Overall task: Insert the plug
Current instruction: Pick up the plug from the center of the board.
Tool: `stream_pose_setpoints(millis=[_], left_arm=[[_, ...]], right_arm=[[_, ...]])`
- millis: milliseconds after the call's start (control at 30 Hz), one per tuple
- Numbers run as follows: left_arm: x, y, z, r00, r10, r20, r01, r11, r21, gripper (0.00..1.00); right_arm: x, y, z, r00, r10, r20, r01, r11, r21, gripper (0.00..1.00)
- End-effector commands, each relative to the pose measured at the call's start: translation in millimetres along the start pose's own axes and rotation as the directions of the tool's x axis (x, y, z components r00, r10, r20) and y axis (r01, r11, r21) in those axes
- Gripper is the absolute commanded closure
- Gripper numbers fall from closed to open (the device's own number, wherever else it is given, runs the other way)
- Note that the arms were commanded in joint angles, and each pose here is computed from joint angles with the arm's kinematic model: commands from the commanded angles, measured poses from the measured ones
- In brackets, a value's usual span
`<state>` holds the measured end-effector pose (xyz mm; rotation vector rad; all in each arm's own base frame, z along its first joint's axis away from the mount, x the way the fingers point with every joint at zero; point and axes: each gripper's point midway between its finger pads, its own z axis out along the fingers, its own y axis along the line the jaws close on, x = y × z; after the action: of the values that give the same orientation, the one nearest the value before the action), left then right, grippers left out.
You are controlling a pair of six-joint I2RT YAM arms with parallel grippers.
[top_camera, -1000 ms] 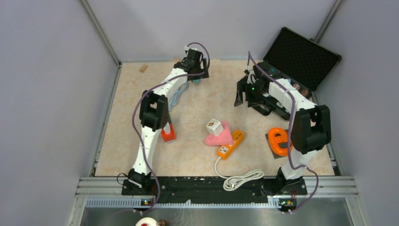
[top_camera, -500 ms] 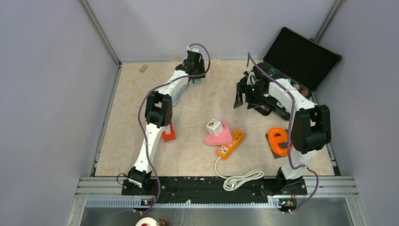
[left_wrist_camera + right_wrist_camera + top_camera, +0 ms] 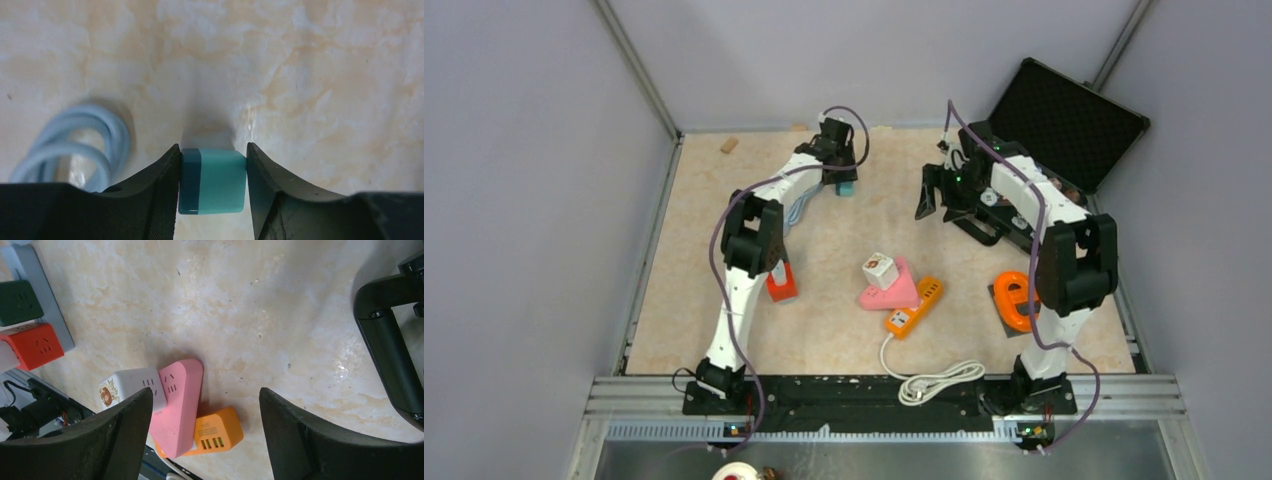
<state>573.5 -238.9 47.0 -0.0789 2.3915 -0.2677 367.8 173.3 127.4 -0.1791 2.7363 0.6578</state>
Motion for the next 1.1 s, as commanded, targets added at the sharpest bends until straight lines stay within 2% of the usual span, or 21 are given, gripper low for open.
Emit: stream_pose_setpoints(millis=[0,167,400,633,833,900,933,967,1067], left_arm=[[17,-25,-51,0.985,-0.14,-0.1,0.146,0.987,0.061,0.69],[61,-45,-86,0.924,-0.288,-0.253,0.322,0.941,0.104,0.78],[57,-67,-131,0.872,-0.413,-0.263,0.47,0.858,0.21,0.8],[46,-87,-168,0.844,-0.475,-0.248,0.53,0.81,0.253,0.79],[35,-104,-196,0.848,-0.497,-0.184,0.53,0.802,0.276,0.79],[32,-109,-204,0.853,-0.494,-0.169,0.522,0.803,0.287,0.79],[31,-110,-206,0.854,-0.493,-0.165,0.52,0.804,0.289,0.79],[29,-111,-208,0.856,-0.492,-0.16,0.517,0.805,0.292,0.79],[27,-112,-215,0.861,-0.486,-0.151,0.508,0.808,0.298,0.8]], right_arm=[[-18,14,-5,0.999,0.0,0.032,0.002,0.998,-0.062,0.24],[-15,27,0,0.999,0.041,0.008,-0.039,0.989,-0.143,0.24],[-6,60,8,0.988,0.153,-0.022,-0.152,0.929,-0.337,0.22],[-12,105,7,0.969,0.241,-0.046,-0.23,0.83,-0.509,0.2],[-14,133,9,0.968,0.242,-0.064,-0.236,0.796,-0.558,0.2],[-16,137,9,0.964,0.257,-0.066,-0.247,0.781,-0.574,0.21],[-30,120,5,0.951,0.307,-0.04,-0.274,0.774,-0.571,0.22],[-21,136,9,0.957,0.283,-0.056,-0.262,0.772,-0.578,0.22],[-23,139,9,0.956,0.291,-0.048,-0.264,0.773,-0.577,0.29]])
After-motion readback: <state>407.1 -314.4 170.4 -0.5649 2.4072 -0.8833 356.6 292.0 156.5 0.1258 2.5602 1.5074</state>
